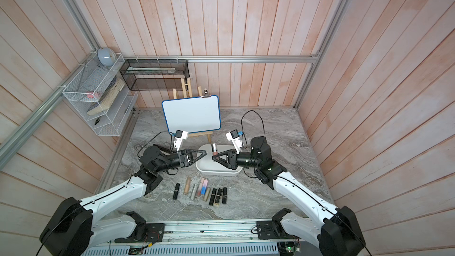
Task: Put the lipstick into the storage box
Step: Place the lipstick in the storage box.
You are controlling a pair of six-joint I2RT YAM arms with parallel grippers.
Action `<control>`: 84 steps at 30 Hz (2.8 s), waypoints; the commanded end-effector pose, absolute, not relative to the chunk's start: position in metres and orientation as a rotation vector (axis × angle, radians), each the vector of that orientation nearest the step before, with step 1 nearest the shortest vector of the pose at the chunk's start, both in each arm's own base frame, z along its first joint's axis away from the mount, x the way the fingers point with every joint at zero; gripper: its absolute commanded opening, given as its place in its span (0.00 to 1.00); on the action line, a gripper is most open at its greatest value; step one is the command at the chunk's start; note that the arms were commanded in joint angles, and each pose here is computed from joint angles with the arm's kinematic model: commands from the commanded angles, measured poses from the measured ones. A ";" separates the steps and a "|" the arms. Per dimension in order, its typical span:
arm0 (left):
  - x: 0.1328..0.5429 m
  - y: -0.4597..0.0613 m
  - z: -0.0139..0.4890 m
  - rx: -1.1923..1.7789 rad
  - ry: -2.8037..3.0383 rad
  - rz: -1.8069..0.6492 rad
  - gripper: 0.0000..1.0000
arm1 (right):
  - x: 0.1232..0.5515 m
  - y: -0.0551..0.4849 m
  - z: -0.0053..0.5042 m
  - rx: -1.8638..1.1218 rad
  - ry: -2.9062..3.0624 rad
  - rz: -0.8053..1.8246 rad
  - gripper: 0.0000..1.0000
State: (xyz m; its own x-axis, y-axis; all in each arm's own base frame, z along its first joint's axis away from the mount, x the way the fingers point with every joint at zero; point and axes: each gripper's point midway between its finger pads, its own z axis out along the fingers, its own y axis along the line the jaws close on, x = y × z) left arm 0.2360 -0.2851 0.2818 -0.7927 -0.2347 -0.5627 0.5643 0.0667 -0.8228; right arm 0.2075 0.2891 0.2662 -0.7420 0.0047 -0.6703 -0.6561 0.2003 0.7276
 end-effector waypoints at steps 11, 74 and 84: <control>0.236 -0.314 0.289 0.528 1.802 -1.648 0.74 | 0.205 0.299 0.273 -0.651 1.887 1.663 0.15; 0.341 -0.284 0.078 0.296 2.661 -0.533 0.14 | 0.257 0.185 0.167 -0.033 2.373 0.799 0.76; 0.351 -0.284 0.043 0.296 2.749 -0.402 0.14 | 0.250 0.186 0.160 -0.044 2.381 0.817 0.76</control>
